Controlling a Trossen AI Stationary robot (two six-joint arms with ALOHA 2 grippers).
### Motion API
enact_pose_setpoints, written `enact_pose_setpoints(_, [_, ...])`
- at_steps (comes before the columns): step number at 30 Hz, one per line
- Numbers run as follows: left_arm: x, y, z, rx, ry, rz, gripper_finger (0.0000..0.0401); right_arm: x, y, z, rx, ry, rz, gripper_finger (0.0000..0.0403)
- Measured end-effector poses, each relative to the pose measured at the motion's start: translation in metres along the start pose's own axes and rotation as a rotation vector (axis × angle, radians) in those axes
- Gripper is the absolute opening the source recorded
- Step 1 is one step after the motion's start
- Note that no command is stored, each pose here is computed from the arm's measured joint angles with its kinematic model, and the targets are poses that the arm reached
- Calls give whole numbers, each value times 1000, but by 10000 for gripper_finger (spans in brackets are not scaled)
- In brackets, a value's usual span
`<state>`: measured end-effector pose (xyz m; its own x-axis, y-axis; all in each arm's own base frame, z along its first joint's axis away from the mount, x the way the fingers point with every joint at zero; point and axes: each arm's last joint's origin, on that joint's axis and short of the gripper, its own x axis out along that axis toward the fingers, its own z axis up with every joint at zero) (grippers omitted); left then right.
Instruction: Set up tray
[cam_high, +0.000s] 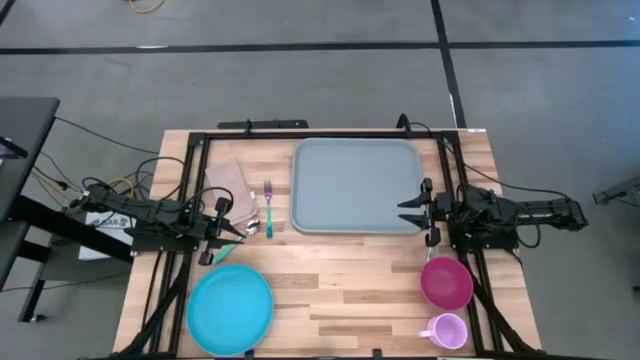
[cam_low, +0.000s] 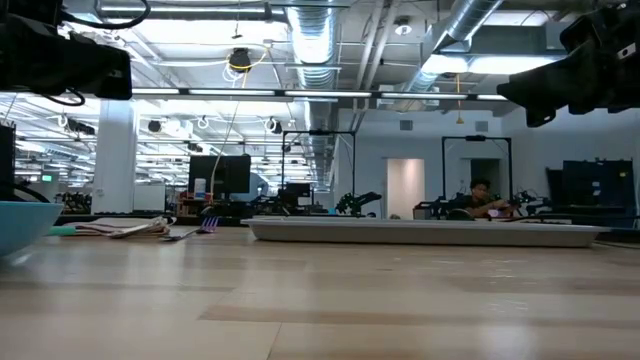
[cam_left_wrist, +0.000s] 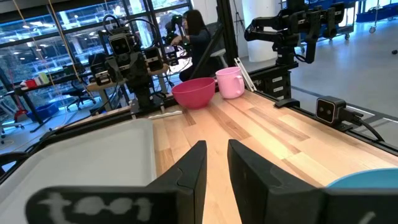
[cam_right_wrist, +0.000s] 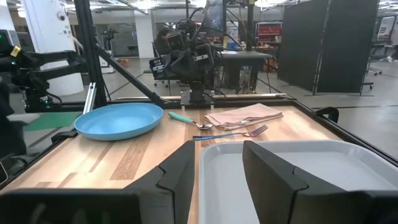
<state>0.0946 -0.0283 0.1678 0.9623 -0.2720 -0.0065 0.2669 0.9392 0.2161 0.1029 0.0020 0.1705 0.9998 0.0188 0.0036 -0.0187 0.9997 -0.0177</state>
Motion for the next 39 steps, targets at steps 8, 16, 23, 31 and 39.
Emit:
enact_pose_setpoints(8, [0,0,0,0,1,3,57,0,0,0,0,0,0,129])
enact_pose_setpoints(16, [0,4,1,19,9,116,57,0,0,0,0,0,0,129])
enact_pose_setpoints(23, [1,2,2,-71,-27,66,57,0,0,0,0,0,1,129])
enact_pose_setpoints(31, [0,2,4,-162,-50,54,57,0,0,0,0,0,1,129])
enact_pose_setpoints(39, [-1,7,9,-239,-102,185,57,0,0,2,184,-17,3,129])
